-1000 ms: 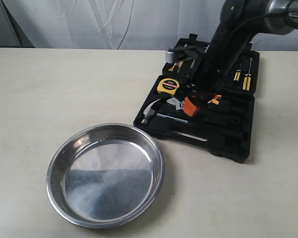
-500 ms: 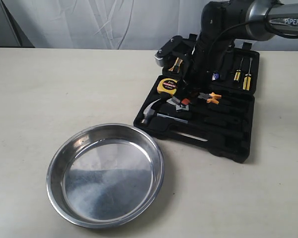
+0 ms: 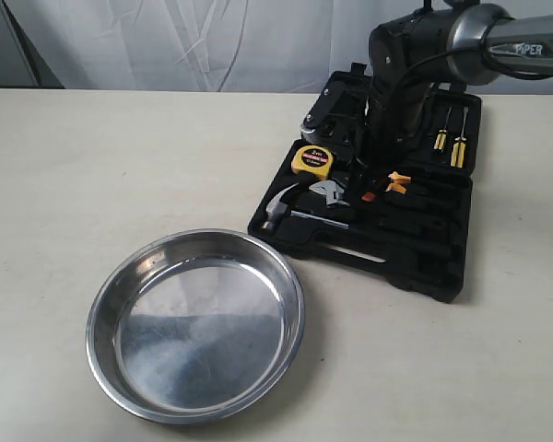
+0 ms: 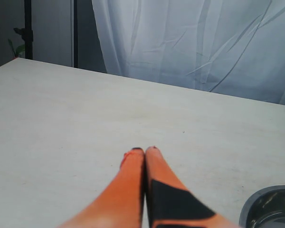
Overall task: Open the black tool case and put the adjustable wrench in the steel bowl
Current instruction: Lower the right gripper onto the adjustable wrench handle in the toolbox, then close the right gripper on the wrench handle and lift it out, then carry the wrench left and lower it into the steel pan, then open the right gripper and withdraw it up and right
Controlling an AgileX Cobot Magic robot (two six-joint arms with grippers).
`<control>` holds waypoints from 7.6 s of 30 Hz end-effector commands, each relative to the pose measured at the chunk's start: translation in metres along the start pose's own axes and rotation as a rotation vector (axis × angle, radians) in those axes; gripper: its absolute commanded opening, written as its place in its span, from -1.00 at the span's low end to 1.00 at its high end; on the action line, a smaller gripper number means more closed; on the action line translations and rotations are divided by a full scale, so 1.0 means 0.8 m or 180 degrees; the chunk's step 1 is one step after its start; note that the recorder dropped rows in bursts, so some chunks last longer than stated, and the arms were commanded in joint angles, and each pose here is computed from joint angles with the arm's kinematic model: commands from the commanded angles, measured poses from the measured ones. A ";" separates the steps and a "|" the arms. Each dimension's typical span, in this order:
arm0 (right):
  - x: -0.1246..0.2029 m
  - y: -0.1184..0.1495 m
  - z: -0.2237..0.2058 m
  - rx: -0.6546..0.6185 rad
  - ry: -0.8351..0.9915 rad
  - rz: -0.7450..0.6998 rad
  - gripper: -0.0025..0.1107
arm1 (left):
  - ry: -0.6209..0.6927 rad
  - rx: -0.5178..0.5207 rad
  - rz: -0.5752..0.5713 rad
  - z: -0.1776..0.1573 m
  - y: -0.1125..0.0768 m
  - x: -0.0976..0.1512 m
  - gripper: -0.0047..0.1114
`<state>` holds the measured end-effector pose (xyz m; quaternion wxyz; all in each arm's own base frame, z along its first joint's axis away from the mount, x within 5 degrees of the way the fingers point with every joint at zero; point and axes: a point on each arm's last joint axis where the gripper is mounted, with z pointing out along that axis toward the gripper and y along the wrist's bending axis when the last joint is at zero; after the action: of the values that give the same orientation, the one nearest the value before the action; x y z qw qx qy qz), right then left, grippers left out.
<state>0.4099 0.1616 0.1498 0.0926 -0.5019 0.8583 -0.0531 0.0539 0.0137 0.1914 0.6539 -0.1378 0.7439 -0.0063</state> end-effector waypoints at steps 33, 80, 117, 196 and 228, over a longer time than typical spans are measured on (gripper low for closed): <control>0.016 0.009 0.086 -0.0138 0.0535 -0.0307 -0.61 | -0.0005 0.0027 0.0004 0.000 -0.001 -0.001 -0.91; 0.003 -0.007 0.001 0.0165 0.0077 -0.0110 -0.97 | -0.0016 0.0036 0.0004 0.000 -0.001 -0.002 -0.91; -0.024 0.020 -0.032 -0.0666 -0.0745 0.0390 -0.97 | -0.0016 0.0036 0.0004 0.000 -0.001 -0.002 -0.91; -0.104 0.207 -0.029 -0.1968 -0.0892 -0.0670 -0.31 | -0.0016 0.0036 0.0004 0.000 -0.001 -0.002 -0.91; 0.161 0.172 -0.178 -0.0052 -0.2336 0.1448 -0.96 | -0.0016 0.0036 0.0004 0.000 -0.001 -0.002 -0.91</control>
<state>0.2139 0.1269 0.2411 0.3666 -0.2975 0.8670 0.1592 0.0541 0.0135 0.1917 0.6549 -0.1369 0.7431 -0.0071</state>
